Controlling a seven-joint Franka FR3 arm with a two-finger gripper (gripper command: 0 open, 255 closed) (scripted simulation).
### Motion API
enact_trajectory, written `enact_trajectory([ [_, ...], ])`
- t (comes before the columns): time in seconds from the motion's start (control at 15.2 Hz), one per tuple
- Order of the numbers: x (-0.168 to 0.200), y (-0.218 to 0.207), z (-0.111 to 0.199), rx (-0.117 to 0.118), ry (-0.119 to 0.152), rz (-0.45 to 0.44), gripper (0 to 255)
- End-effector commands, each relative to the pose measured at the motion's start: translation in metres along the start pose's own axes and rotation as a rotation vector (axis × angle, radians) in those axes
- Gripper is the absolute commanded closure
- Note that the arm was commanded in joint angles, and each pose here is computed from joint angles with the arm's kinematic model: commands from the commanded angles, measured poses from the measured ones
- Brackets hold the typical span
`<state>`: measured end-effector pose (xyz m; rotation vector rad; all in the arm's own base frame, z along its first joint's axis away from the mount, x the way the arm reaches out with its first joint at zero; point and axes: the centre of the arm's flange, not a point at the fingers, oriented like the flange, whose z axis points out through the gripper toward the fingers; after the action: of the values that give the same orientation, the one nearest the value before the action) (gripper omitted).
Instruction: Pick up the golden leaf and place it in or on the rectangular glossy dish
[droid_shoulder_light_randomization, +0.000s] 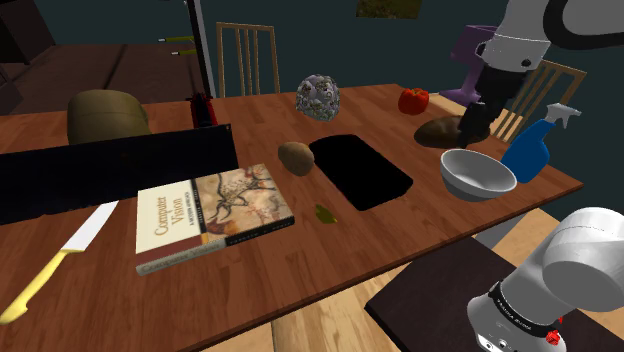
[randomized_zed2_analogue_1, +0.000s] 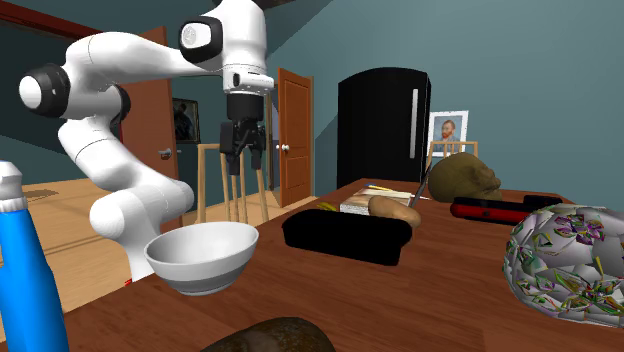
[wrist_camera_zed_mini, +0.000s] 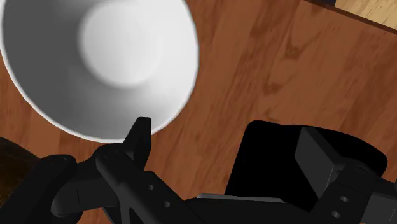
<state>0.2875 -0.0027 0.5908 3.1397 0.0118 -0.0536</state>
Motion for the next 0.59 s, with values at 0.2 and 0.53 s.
enact_trajectory([
  [0.2,0.012,-0.035,0.013,-0.001,0.006,0.021,0],
  [0.53,0.033,-0.094,0.035,-0.001,0.015,0.055,0],
])
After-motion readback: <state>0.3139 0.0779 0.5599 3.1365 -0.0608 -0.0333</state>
